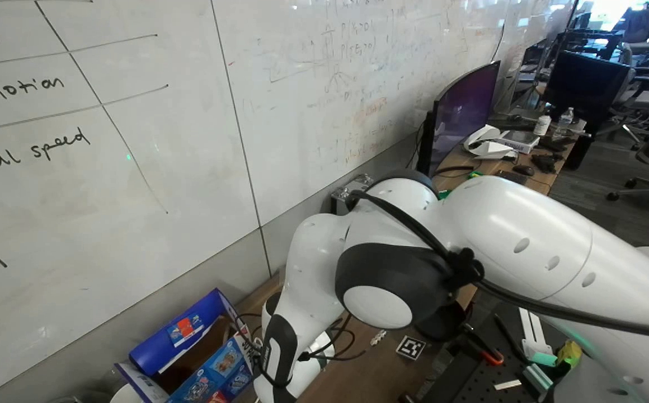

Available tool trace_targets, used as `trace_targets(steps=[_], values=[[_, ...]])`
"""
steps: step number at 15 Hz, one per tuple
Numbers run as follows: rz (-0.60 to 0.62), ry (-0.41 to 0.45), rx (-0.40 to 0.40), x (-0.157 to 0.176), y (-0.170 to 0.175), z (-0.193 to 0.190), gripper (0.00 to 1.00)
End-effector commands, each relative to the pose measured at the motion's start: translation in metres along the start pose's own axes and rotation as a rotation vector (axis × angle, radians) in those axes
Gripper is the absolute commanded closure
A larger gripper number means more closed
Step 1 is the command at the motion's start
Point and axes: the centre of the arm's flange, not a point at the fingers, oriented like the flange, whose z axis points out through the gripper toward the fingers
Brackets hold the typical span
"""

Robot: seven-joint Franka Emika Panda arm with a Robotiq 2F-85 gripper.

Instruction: Put the ropes inside the blue box.

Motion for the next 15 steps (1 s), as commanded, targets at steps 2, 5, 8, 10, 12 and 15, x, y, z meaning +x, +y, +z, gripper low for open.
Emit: trace_targets(steps=[2,5,8,10,12,15], values=[[0.019,0.027,-0.026,0.0100,-0.0073,0.0143,0.00],[0.019,0.031,-0.039,0.0104,-0.0068,0.0168,0.00],[0.013,0.032,-0.053,0.0102,-0.0083,0.0173,0.00],[0.003,0.028,-0.070,0.0101,-0.0088,0.0172,0.00],[-0.008,0.023,-0.088,0.0097,-0.0098,0.0173,0.00],[-0.021,0.018,-0.106,0.0084,-0.0113,0.0168,0.00]])
